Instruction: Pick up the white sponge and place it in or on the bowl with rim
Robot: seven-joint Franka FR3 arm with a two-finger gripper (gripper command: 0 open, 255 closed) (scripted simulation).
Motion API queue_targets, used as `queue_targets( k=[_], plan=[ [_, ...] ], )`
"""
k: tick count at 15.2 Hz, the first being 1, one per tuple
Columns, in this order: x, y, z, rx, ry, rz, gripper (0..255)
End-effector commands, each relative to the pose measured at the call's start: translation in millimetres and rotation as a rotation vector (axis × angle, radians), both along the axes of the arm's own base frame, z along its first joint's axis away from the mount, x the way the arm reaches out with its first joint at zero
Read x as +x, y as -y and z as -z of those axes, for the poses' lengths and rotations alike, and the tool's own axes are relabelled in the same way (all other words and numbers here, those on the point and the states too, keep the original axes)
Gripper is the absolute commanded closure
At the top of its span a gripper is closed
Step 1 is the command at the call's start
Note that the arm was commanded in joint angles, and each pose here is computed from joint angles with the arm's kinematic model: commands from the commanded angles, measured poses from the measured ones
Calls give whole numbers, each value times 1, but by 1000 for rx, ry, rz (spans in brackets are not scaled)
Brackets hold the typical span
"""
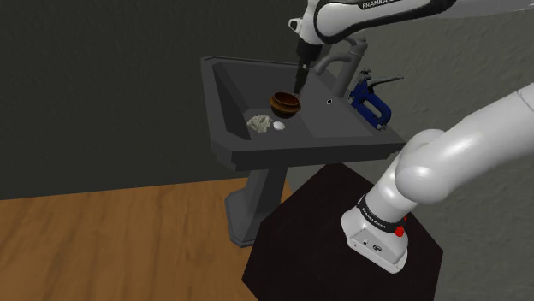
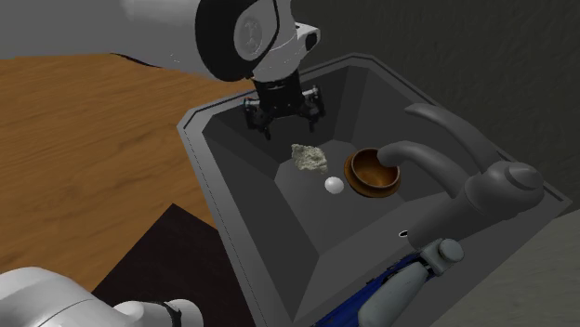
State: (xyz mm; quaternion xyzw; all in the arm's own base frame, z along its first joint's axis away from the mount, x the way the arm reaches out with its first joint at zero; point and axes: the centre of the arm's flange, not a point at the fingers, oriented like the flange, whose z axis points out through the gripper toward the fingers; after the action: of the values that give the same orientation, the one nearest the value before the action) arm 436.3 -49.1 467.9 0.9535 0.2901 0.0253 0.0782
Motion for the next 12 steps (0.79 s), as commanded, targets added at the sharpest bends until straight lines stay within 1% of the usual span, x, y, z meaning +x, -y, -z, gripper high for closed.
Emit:
queue_targets(
  k=[1,12],
  plan=[
    [16,9,20,-9,-20,-62,0],
    [99,27,143,-55,-129,-384,0]
  ],
)
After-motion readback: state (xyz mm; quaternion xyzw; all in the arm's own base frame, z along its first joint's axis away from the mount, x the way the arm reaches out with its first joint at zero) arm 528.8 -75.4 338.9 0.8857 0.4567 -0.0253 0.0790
